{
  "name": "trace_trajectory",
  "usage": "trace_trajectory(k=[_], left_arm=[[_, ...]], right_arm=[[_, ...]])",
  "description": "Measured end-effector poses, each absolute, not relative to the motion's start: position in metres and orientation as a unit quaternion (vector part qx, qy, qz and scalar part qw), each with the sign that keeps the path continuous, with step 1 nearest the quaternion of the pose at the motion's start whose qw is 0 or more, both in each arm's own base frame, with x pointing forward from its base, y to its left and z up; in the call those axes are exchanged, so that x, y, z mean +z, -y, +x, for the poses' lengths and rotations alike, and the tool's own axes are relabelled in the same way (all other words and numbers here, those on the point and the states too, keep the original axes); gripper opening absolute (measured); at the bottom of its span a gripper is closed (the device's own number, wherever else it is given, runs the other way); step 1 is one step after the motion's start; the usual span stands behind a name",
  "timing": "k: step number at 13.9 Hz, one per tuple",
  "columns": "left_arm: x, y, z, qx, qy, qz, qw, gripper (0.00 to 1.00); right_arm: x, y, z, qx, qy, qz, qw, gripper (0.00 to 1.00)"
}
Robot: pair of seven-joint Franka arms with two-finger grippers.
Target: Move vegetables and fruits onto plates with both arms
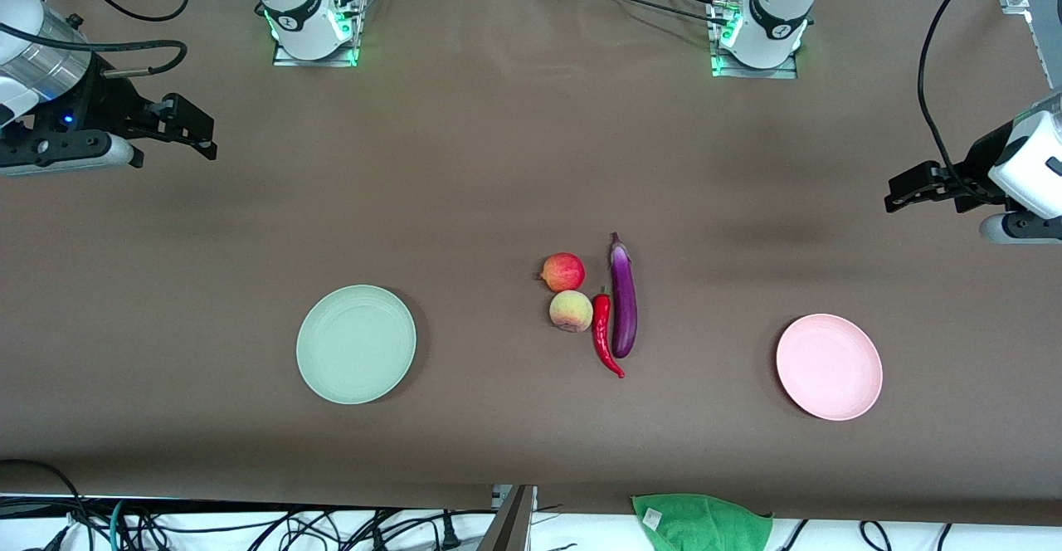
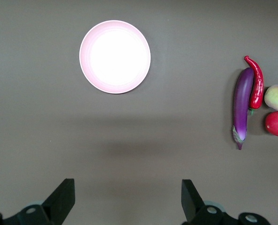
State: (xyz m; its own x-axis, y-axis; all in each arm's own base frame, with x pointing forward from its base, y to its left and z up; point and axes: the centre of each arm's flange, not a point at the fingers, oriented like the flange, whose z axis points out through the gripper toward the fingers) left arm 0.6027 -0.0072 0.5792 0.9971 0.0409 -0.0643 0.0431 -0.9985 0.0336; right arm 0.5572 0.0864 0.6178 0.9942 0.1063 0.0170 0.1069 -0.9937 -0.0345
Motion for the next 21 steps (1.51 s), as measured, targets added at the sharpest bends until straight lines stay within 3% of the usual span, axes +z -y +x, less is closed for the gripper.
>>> trace_trajectory(k=[21], left_arm=[[0.545,0.013,0.616,-0.059,-0.015,0.998,0.018,1.0]], right_arm=[[0.616,-0.098,0.557,-0.006,0.067,-0.998,0.022,1.0]])
